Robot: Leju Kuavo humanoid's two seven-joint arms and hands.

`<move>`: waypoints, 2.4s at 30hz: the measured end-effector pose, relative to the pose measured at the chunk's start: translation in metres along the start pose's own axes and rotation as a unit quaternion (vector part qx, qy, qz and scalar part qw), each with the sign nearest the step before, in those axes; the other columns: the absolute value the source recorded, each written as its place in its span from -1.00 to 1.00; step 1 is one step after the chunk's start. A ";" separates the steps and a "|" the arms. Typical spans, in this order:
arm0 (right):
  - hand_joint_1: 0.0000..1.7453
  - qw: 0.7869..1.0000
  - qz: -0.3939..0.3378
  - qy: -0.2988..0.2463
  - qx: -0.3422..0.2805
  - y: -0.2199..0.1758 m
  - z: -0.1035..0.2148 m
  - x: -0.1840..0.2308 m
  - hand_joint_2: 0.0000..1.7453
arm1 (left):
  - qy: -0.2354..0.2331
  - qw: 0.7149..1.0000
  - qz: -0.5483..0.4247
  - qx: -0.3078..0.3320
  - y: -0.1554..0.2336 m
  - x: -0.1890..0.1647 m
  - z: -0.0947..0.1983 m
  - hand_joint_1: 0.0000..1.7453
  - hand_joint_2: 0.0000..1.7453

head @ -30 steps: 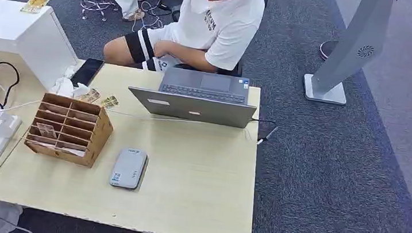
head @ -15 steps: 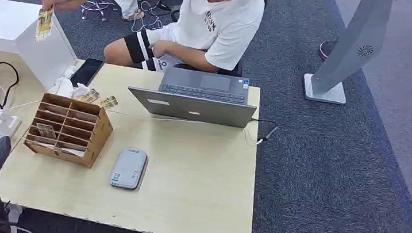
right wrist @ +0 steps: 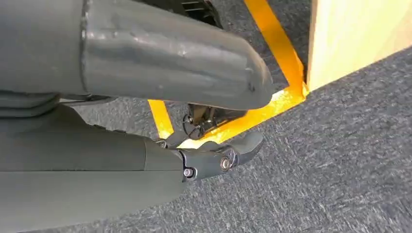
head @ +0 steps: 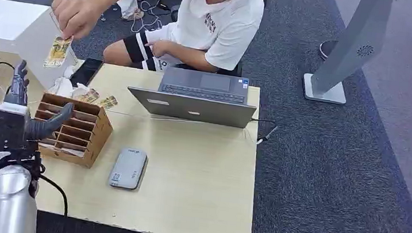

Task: Pass the card to the sensor for recognition and then transmit it.

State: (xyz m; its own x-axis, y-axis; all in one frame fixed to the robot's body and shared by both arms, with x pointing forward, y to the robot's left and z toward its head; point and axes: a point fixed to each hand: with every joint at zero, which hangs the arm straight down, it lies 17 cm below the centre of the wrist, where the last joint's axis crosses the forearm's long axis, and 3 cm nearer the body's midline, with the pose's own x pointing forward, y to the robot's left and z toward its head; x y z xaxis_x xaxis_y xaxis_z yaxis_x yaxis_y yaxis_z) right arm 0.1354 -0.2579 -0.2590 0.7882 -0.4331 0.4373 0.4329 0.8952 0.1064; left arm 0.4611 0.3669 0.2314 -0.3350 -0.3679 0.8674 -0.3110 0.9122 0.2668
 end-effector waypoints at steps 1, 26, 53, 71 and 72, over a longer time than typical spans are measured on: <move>-1.00 1.000 0.003 0.001 0.002 0.002 0.000 -0.001 -1.00 | -0.001 1.000 -0.014 -0.009 -0.005 0.002 -0.004 -1.00 1.00; -1.00 0.984 0.166 0.041 0.037 0.047 0.013 -0.045 -1.00 | -0.057 0.915 -0.385 -0.109 -0.069 0.025 -0.041 1.00 1.00; -1.00 0.971 0.225 0.047 0.063 0.067 0.020 -0.061 -1.00 | -0.062 0.911 -0.386 -0.133 -0.086 0.024 -0.038 1.00 1.00; -1.00 0.970 0.231 0.046 0.060 0.066 0.022 -0.065 -1.00 | -0.026 0.897 -0.398 -0.189 -0.105 -0.020 0.018 1.00 1.00; -1.00 0.970 0.231 0.046 0.060 0.066 0.022 -0.065 -1.00 | -0.025 0.896 -0.400 -0.192 -0.106 -0.022 0.019 1.00 1.00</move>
State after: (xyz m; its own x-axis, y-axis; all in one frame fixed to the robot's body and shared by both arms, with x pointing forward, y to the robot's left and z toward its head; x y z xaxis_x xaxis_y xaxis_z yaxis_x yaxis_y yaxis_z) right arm 0.1032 -0.1687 -0.2608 0.9238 0.0154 0.3827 -0.0262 0.9994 0.0232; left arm 0.4842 0.2747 0.1763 -0.1839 -0.9306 0.3166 -0.1440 0.3441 0.9278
